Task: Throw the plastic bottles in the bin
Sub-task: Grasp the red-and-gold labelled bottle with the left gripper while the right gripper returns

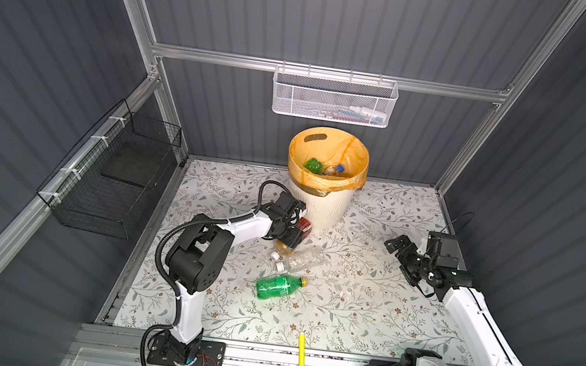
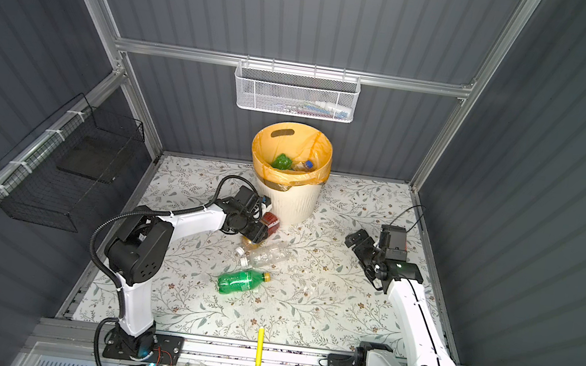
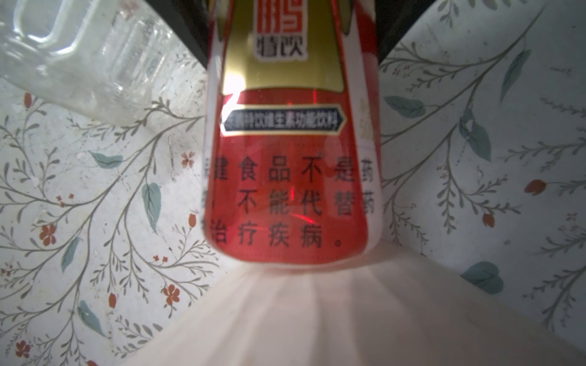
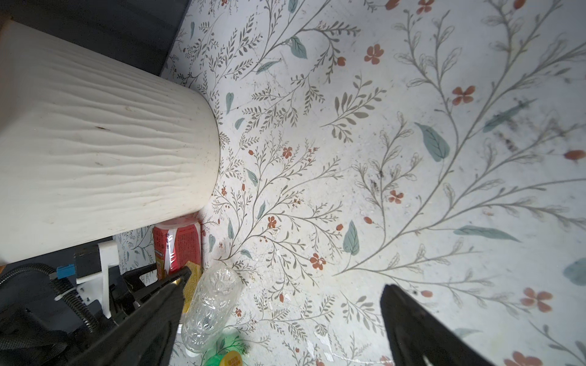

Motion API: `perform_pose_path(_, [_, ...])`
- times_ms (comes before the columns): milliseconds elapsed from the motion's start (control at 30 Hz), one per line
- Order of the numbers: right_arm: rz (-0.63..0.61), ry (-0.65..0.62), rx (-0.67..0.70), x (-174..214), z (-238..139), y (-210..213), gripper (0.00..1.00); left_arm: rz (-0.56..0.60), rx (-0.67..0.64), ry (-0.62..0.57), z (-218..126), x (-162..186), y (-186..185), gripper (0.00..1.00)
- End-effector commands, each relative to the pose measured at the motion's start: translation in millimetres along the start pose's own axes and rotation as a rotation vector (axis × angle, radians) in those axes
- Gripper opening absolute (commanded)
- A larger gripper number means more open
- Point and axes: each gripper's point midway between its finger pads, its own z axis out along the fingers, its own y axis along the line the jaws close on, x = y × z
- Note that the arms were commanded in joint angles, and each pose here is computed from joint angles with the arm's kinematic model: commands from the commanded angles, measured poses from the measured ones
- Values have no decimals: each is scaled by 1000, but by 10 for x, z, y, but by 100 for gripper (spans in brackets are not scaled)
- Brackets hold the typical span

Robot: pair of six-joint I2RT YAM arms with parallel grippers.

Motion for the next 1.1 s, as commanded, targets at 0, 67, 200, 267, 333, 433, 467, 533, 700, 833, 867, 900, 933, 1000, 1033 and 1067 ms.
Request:
perform_pose_path(0, [0, -7, -11, -18, 25, -5, 99, 20, -41, -10, -105, -8, 20, 62])
perform_pose_path(67, [1, -3, -13, -14, 35, -2, 99, 20, -67, -16, -165, 9, 60, 59])
perform_pose_path(200, [9, 5, -18, 3, 62, -6, 99, 28, -149, -31, -335, 47, 187, 57])
perform_pose_path(267, [12, 11, -23, 14, 72, -4, 99, 24, -183, -37, -430, 82, 254, 57])
perform_pose_path(333, [17, 16, -21, 31, 83, -17, 99, -13, -209, -47, -540, 138, 368, 56])
perform_pose_path(433, [22, 19, -34, 35, 106, -5, 99, -116, -226, -49, -649, 313, 577, 56])
perform_pose_path(467, [24, 18, -41, 29, 115, 8, 99, -154, -230, -47, -676, 381, 643, 56])
perform_pose_path(533, [29, 29, -48, 43, 143, 14, 99, -247, -237, -38, -723, 550, 791, 56])
perform_pose_path(700, [40, 42, -71, 54, 169, 55, 99, -445, -286, 19, -746, 894, 1028, 59])
perform_pose_path(833, [45, 62, -53, 72, 247, 19, 99, -544, -306, 38, -712, 1069, 1152, 67])
perform_pose_path(867, [44, 63, -51, 71, 248, 17, 99, -553, -313, 40, -709, 1080, 1175, 70])
perform_pose_path(900, [43, 62, -51, 67, 243, 23, 99, -558, -318, 42, -708, 1074, 1193, 74])
perform_pose_path(933, [41, 64, -51, 71, 241, 21, 99, -561, -325, 41, -714, 1060, 1212, 80])
perform_pose_path(1000, [40, 65, -48, 76, 240, 15, 99, -562, -330, 42, -709, 1036, 1233, 84])
perform_pose_path(1033, [41, 65, -48, 80, 237, 13, 99, -562, -339, 47, -706, 1040, 1248, 84])
perform_pose_path(1067, [42, 66, -48, 84, 234, 10, 99, -564, -344, 54, -702, 1049, 1261, 83])
